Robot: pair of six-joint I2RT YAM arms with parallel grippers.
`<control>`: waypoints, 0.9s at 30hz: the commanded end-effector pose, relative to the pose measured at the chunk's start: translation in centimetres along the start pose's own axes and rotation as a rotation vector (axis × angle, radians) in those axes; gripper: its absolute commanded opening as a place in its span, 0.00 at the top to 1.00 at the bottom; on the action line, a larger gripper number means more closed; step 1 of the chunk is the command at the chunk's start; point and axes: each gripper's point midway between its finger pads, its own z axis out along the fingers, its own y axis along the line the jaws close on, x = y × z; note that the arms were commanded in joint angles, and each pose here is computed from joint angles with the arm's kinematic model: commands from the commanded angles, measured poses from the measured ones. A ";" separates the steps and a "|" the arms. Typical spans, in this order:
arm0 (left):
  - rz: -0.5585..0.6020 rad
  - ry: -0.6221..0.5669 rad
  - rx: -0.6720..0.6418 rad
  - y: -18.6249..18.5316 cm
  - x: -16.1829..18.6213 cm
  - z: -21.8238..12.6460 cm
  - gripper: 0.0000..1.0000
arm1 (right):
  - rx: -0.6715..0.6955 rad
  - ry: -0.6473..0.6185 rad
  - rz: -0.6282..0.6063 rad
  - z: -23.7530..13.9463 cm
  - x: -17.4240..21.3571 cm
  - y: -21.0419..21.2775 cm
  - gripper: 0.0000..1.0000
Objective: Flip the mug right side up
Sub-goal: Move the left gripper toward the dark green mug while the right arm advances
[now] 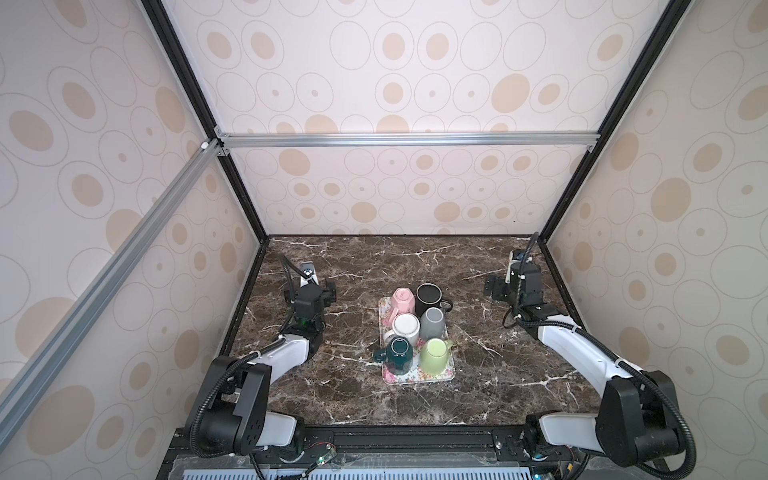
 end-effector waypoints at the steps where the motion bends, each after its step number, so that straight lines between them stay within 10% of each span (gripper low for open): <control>1: -0.013 0.140 0.070 -2.1 2.3 -1.5 0.02 | -0.112 0.179 -0.025 -2.4 3.5 2.6 0.00; 13: 0.085 0.359 0.373 -11.3 6.9 -10.0 0.02 | -0.466 0.326 -0.002 -9.7 8.1 7.3 0.01; 27: 0.040 0.397 0.558 -11.7 8.2 -17.0 0.02 | -0.506 0.267 0.027 -12.3 6.2 7.3 0.00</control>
